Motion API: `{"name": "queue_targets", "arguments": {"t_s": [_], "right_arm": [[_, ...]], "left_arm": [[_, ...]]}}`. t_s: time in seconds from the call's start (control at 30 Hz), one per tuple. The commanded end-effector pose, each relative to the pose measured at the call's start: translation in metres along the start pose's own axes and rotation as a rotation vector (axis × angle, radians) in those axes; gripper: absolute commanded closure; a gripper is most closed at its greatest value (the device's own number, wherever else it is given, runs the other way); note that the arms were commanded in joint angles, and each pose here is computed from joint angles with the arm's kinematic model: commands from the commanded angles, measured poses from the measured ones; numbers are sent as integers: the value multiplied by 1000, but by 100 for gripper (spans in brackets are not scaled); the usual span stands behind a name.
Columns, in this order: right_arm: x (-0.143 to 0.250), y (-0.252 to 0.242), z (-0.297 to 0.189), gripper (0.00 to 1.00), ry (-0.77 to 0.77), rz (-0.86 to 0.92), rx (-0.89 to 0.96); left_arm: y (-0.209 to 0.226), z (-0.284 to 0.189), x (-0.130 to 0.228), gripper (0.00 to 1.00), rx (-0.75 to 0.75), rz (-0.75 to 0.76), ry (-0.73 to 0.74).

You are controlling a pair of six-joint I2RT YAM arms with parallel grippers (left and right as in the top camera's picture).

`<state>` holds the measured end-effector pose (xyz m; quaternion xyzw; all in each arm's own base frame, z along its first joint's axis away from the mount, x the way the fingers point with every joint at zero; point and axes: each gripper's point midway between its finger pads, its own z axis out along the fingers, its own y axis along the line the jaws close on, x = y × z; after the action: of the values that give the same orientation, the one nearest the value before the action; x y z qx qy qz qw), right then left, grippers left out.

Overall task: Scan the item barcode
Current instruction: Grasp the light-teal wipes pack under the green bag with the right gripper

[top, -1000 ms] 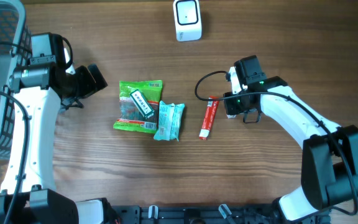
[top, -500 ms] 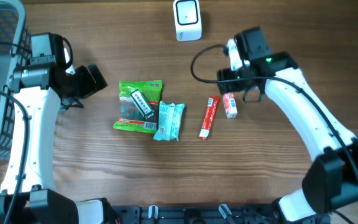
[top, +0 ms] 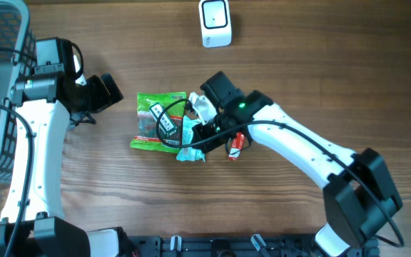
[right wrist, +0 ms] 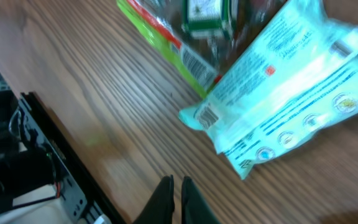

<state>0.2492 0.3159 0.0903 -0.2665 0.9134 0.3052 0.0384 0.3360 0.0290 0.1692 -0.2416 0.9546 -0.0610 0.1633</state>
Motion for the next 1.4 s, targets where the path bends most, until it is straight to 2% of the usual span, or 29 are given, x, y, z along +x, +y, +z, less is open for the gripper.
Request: {"name": "queue_targets", "arguments": {"t_s": [0.0, 0.03, 0.23, 0.4, 0.53, 0.73, 0.83, 0.93, 1.1, 1.27, 1.37], "right_arm": [[11, 12, 21, 89, 25, 65, -136], [11, 11, 24, 95, 19, 76, -140], [13, -6, 49, 96, -51, 247, -168], [34, -27, 80, 96, -14, 403, -167], [30, -32, 89, 96, -12, 514, -186], [5, 10, 54, 96, -69, 445, -323], [-18, 26, 20, 96, -202, 359, -324], [-37, 20, 7, 96, -321, 322, -259], [-36, -2, 27, 96, -316, 361, -199], [-24, -50, 65, 96, -296, 458, -42], [-10, -63, 84, 96, -238, 511, -20]], "left_arm": [[0, 3, 1, 0, 7, 15, 12], [0, 3, 1, 0, 7, 15, 12], [0, 3, 1, 0, 7, 15, 12], [0, 3, 1, 0, 7, 15, 12], [0, 3, 1, 0, 7, 15, 12], [0, 3, 1, 0, 7, 15, 12], [0, 3, 1, 0, 7, 15, 12], [0, 3, 1, 0, 7, 15, 12], [0, 3, 1, 0, 7, 15, 12], [0, 3, 1, 0, 7, 15, 12], [0, 3, 1, 0, 7, 15, 12]]}}
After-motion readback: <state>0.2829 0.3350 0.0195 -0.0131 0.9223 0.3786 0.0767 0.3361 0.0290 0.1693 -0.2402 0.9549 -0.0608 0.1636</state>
